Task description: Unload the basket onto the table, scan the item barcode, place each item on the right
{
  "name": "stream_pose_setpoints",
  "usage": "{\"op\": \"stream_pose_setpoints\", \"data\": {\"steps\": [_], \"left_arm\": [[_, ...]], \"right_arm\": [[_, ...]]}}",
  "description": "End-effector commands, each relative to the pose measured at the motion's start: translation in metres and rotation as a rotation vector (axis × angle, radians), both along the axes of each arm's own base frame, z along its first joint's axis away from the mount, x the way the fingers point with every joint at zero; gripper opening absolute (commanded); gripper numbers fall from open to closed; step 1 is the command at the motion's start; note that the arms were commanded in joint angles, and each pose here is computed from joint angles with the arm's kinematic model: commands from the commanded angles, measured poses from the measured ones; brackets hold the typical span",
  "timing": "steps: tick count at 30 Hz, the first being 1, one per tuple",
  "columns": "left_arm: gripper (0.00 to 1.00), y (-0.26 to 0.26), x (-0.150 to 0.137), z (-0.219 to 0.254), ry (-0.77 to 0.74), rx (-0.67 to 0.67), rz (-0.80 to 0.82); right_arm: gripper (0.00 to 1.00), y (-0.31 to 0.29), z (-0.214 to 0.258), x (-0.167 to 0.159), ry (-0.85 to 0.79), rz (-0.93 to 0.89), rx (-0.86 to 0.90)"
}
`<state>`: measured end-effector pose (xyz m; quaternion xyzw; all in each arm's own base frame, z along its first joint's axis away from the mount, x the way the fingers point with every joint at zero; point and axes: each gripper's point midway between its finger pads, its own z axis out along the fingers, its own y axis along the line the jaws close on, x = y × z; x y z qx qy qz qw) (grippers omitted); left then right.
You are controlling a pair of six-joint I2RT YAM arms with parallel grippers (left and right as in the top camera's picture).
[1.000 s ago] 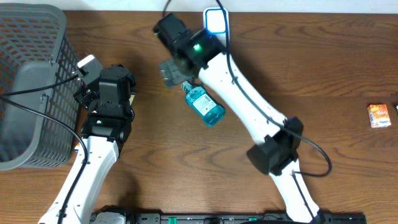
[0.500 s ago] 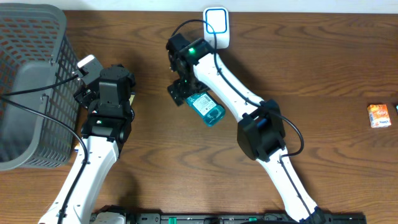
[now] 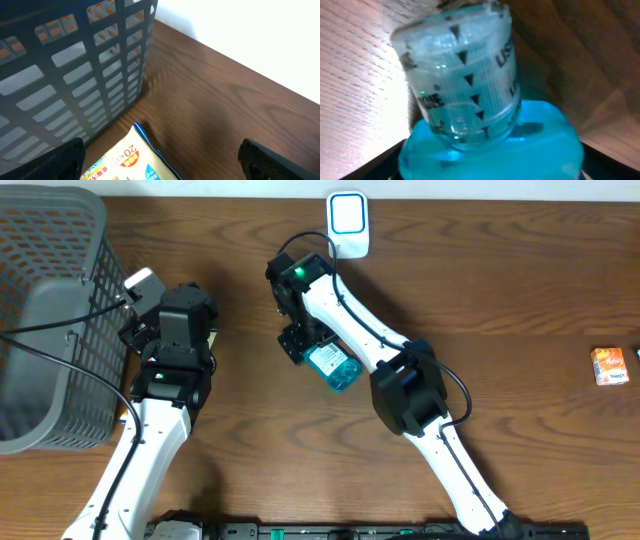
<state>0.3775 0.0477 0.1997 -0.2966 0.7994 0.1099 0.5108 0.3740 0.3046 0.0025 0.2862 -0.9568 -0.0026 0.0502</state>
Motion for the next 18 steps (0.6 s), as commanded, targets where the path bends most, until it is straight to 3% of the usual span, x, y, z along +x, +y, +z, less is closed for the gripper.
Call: {"op": "stream_pose_setpoints", "data": {"steps": [1, 5, 7, 12, 18], "left_arm": [[0.98, 0.005, -0.002, -0.004, 0.010, 0.013, 0.024], [0.98, 0.005, -0.002, -0.004, 0.010, 0.013, 0.024], [0.98, 0.005, -0.002, -0.003, 0.010, 0.014, 0.024], [0.98, 0.005, -0.002, -0.003, 0.009, 0.013, 0.025], [0.98, 0.005, -0.002, -0.003, 0.009, 0.013, 0.025]], "right_arm": [[0.76, -0.006, -0.017, 0.000, 0.032, 0.055, -0.004], [0.48, -0.008, -0.016, 0.002, 0.033, 0.062, -0.001], [0.38, -0.007, -0.016, 0.003, 0.032, 0.050, 0.006], [0.36, 0.003, -0.003, 0.018, -0.025, -0.062, 0.044], [0.26, 0.026, 0.050, 0.043, -0.122, -0.097, 0.196]]}}
